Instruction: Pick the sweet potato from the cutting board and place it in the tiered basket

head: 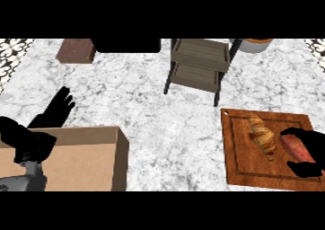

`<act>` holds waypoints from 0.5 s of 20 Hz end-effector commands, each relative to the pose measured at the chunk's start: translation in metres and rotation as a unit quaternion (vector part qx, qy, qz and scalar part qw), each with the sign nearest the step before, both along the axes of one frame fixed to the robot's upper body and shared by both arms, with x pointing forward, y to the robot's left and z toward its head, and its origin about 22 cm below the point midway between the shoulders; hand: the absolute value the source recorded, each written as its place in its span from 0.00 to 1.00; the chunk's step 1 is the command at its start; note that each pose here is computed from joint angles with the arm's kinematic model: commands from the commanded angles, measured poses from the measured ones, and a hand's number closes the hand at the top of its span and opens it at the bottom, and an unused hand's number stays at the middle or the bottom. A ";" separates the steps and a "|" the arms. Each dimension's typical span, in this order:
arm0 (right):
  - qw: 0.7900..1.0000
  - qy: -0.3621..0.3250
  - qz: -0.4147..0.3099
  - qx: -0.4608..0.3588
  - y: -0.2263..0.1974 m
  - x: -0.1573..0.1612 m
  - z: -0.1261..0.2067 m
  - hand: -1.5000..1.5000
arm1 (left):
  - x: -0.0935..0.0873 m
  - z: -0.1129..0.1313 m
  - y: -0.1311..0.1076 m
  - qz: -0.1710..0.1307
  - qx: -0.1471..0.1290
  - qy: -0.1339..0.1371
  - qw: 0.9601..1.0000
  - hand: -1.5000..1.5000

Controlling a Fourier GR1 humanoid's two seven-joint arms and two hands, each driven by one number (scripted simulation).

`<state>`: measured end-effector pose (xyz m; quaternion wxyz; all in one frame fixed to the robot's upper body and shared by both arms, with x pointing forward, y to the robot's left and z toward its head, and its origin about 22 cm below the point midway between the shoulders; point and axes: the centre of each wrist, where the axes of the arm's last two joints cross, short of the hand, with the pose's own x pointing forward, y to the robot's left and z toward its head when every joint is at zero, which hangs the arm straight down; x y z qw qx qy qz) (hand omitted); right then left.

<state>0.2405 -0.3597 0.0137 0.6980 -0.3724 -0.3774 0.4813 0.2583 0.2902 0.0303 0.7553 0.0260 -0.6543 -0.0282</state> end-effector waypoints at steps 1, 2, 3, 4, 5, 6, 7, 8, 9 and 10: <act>0.999 0.031 0.033 -0.023 -0.009 -0.005 0.004 1.00 | -0.003 0.029 -0.008 -0.006 0.022 0.000 1.000 0.50; 0.998 0.030 0.037 -0.036 0.002 -0.010 -0.016 1.00 | -0.009 0.007 -0.009 -0.006 0.018 0.002 1.000 0.50; 0.998 0.030 0.053 -0.036 0.011 -0.008 -0.024 1.00 | 0.002 0.020 0.002 -0.011 0.017 0.006 1.000 0.50; 0.998 0.030 0.049 -0.042 -0.013 0.003 -0.018 1.00 | -0.009 0.013 0.006 -0.009 0.016 0.006 1.000 0.50; 0.997 0.030 0.060 -0.037 0.000 0.007 -0.010 1.00 | -0.007 0.026 -0.001 -0.005 0.021 0.001 1.000 0.50; 0.996 0.016 0.067 -0.048 -0.013 -0.002 -0.011 1.00 | -0.008 0.003 -0.002 -0.006 0.020 0.007 1.000 0.50; 0.995 0.008 0.079 -0.052 0.009 0.001 -0.026 1.00 | -0.002 0.007 -0.012 -0.007 0.009 0.007 1.000 0.50; 0.995 0.005 0.078 -0.054 -0.010 -0.016 -0.035 1.00 | -0.009 0.024 0.003 0.000 0.015 0.008 1.000 0.50; 0.996 -0.011 0.072 -0.058 -0.011 -0.003 -0.036 1.00 | 0.003 0.011 0.006 -0.006 0.015 0.011 1.000 0.50; 0.995 -0.023 0.079 -0.061 0.008 -0.008 -0.034 1.00 | 0.003 0.016 0.004 -0.006 0.017 0.013 1.000 0.50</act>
